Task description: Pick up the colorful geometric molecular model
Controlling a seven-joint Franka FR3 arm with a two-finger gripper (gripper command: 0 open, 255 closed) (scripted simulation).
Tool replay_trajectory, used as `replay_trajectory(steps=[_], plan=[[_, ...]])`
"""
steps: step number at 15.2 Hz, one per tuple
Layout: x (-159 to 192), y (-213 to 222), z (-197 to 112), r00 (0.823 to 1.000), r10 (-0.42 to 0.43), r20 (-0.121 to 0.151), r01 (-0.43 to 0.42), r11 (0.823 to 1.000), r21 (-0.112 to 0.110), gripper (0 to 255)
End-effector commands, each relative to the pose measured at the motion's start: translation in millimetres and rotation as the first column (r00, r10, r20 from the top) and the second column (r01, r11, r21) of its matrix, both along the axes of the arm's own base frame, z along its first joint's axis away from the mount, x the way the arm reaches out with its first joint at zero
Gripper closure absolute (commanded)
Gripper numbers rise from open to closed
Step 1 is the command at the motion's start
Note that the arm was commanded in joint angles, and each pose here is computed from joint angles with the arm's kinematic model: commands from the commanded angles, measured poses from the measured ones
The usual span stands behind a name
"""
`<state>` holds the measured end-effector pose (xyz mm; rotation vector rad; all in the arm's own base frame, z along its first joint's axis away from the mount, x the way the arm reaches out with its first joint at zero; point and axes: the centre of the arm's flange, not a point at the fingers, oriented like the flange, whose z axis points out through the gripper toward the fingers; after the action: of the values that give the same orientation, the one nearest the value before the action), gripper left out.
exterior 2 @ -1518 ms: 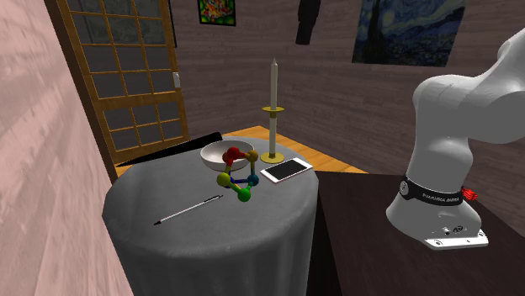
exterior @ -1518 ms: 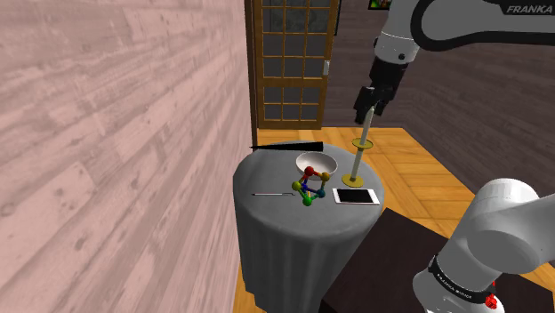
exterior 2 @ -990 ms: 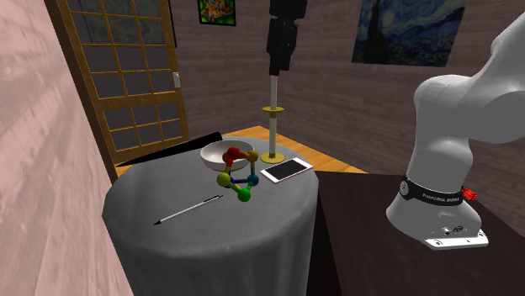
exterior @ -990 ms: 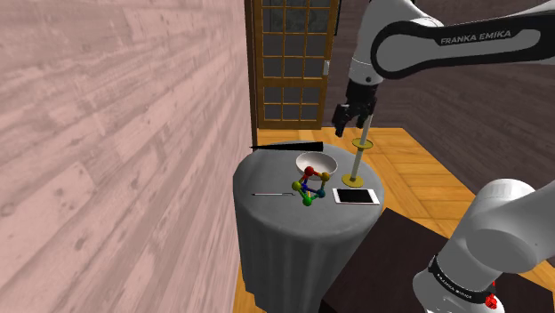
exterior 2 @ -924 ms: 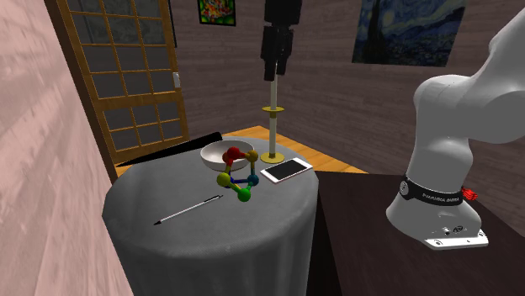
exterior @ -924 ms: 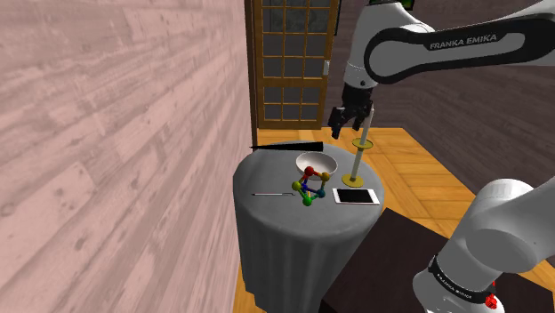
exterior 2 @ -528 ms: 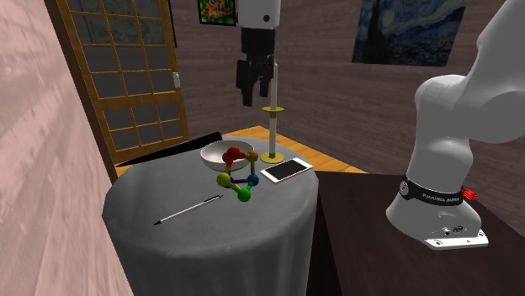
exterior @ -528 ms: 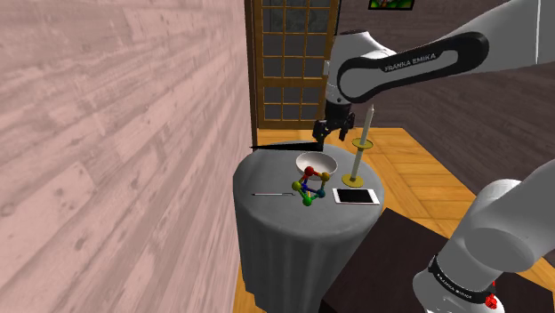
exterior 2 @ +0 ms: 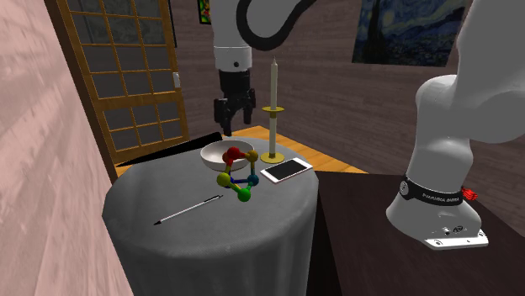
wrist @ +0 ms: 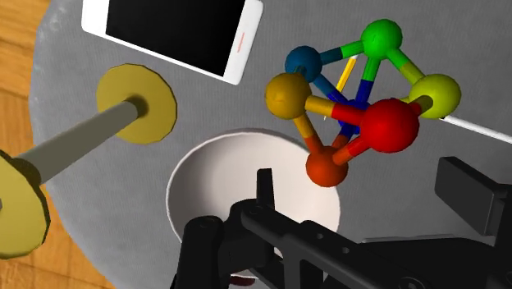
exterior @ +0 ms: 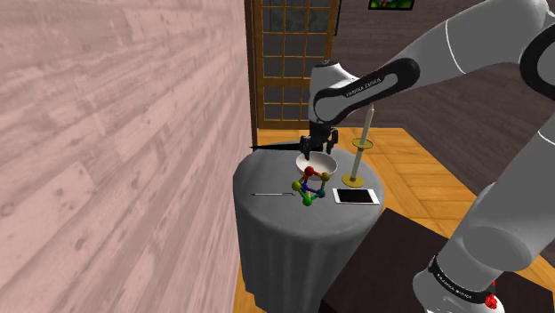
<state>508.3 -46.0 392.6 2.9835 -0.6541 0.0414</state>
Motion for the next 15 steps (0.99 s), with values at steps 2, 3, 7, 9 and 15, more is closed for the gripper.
replay_trajectory(steps=[2, 3, 7, 9, 15], plan=[[27.9, -9.5, -34.6, 0.999, -0.042, -0.015, 0.042, 0.999, -0.004, 0], [35.7, -12.5, -45.5, 0.998, -0.056, -0.02, 0.056, 0.998, -0.005, 0], [39.2, -13.8, -66.3, 0.998, -0.062, -0.023, 0.062, 0.998, -0.006, 0], [39.2, -13.8, -76.9, 0.998, -0.062, -0.023, 0.062, 0.998, -0.006, 0], [39.3, -14.3, -89.8, 0.998, -0.062, -0.023, 0.062, 0.998, -0.006, 255]])
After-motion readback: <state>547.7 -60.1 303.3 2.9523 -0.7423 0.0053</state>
